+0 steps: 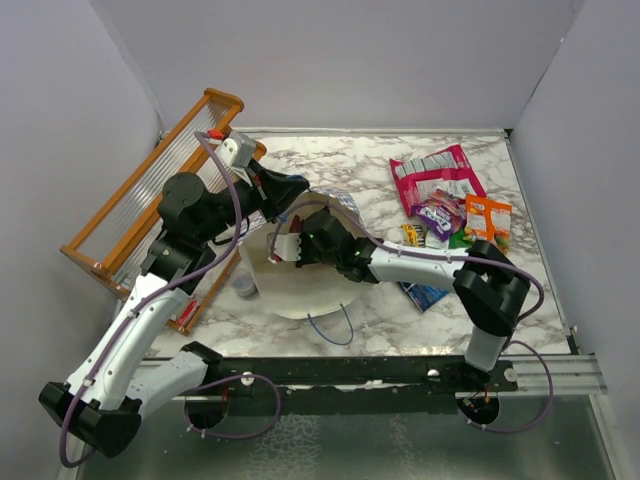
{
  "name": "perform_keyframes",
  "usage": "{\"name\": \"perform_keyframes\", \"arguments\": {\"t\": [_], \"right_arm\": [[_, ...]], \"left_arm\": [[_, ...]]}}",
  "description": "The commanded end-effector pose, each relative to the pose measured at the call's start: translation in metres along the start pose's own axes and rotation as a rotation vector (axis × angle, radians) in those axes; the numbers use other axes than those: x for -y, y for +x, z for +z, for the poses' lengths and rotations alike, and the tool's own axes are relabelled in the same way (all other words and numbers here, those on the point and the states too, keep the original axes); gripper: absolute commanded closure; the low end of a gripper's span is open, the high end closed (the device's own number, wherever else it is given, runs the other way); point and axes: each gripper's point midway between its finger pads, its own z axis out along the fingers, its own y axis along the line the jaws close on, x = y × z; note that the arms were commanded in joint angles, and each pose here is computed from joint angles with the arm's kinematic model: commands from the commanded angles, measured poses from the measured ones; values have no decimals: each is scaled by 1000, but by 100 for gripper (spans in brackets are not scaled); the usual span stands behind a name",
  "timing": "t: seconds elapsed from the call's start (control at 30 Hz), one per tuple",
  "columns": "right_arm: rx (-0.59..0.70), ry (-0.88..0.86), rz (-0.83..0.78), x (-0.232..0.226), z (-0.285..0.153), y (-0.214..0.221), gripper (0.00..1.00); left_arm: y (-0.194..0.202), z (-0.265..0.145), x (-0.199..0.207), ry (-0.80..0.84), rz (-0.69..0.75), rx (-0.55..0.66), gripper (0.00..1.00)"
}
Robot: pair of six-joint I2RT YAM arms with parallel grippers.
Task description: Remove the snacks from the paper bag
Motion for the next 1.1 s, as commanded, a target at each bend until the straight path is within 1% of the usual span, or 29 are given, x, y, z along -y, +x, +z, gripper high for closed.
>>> {"name": "perform_keyframes", "arguments": {"t": [0.0,0.13,0.23,0.33,0.5,0.77,0.87,0.97,1.07], "right_arm": [[134,-12,43,13,-20,-33,99],[171,-21,55,22,-32,-47,99],[215,-10,67,31,-47,-58,99],[289,11,76,40,-69,-71,99],[422,101,99,64,-118,-92,99],[554,236,133,107,-188,-118,99],[640,295,156,126,-227,-132,99],[723,295,164,134,-267,-145,99],[791,333,192,146,-307,-152,99]], "left_arm": [[-8,4,-11,-65,-6,31,100],[-1,13,-21,-94,-45,-13,100],[2,17,-26,-114,-67,-17,100],[1,19,-30,-132,-88,-13,100],[0,25,-37,-169,-131,-18,100],[-6,28,-32,-152,-167,-5,100],[-11,29,-26,-127,-172,-5,100],[-17,27,-23,-121,-166,-3,100],[-24,26,-19,-112,-161,8,100]]}}
